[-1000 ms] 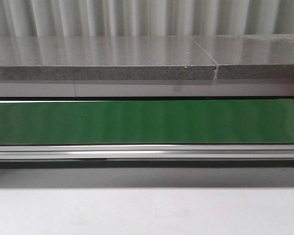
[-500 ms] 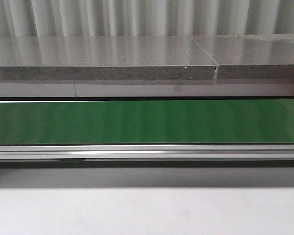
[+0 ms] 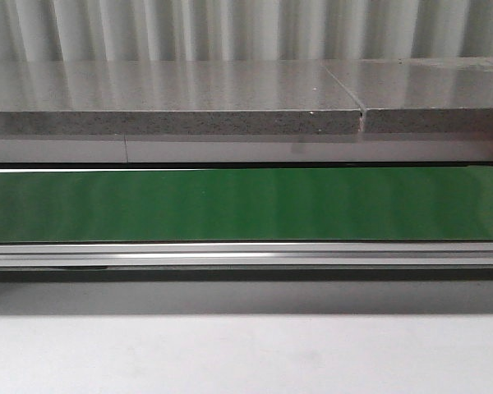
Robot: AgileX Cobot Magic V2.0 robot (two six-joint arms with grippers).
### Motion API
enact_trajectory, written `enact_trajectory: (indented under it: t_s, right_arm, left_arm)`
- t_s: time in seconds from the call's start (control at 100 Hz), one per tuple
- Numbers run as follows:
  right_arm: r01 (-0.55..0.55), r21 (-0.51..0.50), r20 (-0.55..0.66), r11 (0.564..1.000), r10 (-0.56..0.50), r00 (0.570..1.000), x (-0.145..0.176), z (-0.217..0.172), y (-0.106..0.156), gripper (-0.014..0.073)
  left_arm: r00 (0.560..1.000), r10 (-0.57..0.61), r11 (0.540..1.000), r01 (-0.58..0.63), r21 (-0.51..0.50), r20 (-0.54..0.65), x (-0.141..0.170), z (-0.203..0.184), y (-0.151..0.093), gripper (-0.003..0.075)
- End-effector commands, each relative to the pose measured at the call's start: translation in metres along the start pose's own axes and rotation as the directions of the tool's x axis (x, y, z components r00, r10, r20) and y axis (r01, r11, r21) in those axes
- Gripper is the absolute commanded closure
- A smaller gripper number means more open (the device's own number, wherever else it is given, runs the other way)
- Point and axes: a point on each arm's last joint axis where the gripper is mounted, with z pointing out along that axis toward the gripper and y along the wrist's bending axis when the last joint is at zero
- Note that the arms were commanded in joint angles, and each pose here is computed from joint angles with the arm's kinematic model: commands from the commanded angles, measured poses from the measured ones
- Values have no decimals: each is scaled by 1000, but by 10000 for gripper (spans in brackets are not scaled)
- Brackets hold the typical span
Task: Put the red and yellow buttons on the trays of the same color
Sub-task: 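Move the left gripper to a red button and close on it, then set the red button on the conveyor and open the left gripper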
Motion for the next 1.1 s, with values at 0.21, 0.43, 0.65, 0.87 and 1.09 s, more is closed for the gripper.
enact_trajectory:
  t_s: [0.21, 0.43, 0.65, 0.87, 1.09]
  right_arm:
    - [10, 11, 95, 1000, -11, 995, -12, -9, 0, 663]
    - [10, 11, 95, 1000, -11, 995, -12, -9, 0, 663]
    - [10, 11, 95, 1000, -11, 995, -12, -9, 0, 663]
    - [10, 11, 95, 1000, -11, 995, -12, -9, 0, 663]
    - [10, 11, 95, 1000, -11, 995, -12, -9, 0, 663]
  left_arm:
    - [972, 189, 977, -200, 68, 141, -3, -80, -23, 661]
    - [945, 301, 942, -316, 112, 129, 9, -83, -47, 661]
    - [925, 363, 915, -376, 143, 109, 16, -71, -65, 661]
    - [922, 382, 907, -388, 164, 67, 22, -53, -75, 661]
    - [922, 384, 908, -385, 166, 38, 24, -44, -76, 660]
